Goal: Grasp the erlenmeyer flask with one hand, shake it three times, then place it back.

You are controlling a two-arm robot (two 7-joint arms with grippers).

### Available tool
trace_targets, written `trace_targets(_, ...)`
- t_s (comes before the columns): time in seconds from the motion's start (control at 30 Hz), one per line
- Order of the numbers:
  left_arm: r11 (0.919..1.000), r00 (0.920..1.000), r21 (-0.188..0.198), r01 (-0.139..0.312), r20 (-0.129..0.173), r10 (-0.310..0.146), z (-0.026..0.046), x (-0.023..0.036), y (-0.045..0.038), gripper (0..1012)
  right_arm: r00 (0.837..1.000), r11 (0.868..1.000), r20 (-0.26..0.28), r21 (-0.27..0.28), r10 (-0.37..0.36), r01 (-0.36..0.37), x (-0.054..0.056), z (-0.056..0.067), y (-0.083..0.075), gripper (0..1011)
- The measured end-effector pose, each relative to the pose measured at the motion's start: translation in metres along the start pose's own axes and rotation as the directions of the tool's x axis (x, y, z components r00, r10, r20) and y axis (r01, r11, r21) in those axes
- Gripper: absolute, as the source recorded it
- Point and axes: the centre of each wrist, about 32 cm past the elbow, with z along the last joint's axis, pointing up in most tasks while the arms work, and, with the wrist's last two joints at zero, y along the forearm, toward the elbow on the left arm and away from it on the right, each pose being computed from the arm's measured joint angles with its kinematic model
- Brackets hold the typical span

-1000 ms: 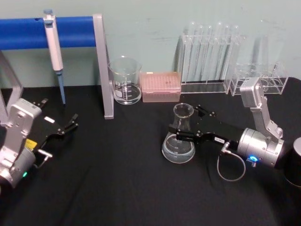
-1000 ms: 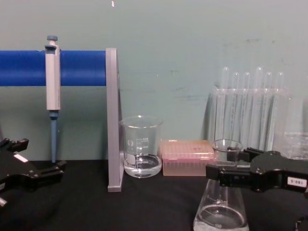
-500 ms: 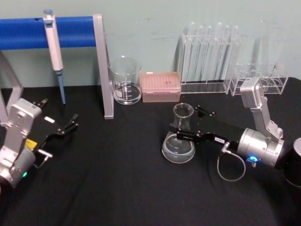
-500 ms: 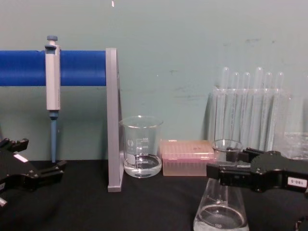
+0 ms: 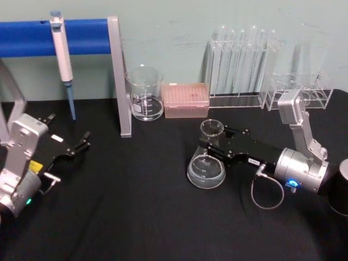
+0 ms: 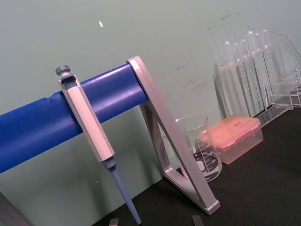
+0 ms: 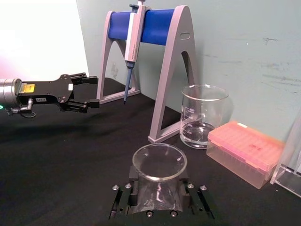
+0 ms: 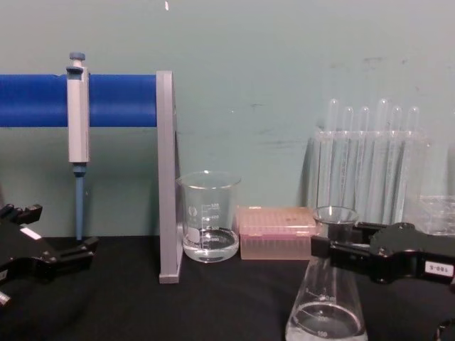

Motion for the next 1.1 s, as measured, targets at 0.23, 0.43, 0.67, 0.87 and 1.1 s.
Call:
trace_targets(0.23,1.0000,1.0000,0.000,0.000,0.000,0.000,0.0000,0.0000,0.0000,1001,1.000,1.000,0.000,0.000,0.000,0.000,0.000,0.000,0.000,453)
trace_targets(0.43,1.0000,1.0000,0.000,0.000,0.000,0.000,0.0000,0.0000,0.0000,1001,1.000,1.000,0.000,0.000,0.000,0.000,0.000,0.000,0.000,453)
trace_targets(0.67,1.0000,1.0000,0.000,0.000,0.000,0.000,0.0000,0.0000,0.0000,1001,1.000,1.000,0.000,0.000,0.000,0.000,0.000,0.000,0.000,453)
trace_targets(0.87,1.0000,1.0000,0.000,0.000,0.000,0.000,0.0000,0.0000,0.0000,1001,1.000,1.000,0.000,-0.007,-0.008,0.008,-0.001,0.002,0.000,453)
trace_targets(1.1,1.0000,1.0000,0.000,0.000,0.000,0.000,0.0000,0.0000,0.0000,1001,0.999,0.999,0.004,0.007,-0.039,0.039,-0.008,0.013,0.001,453)
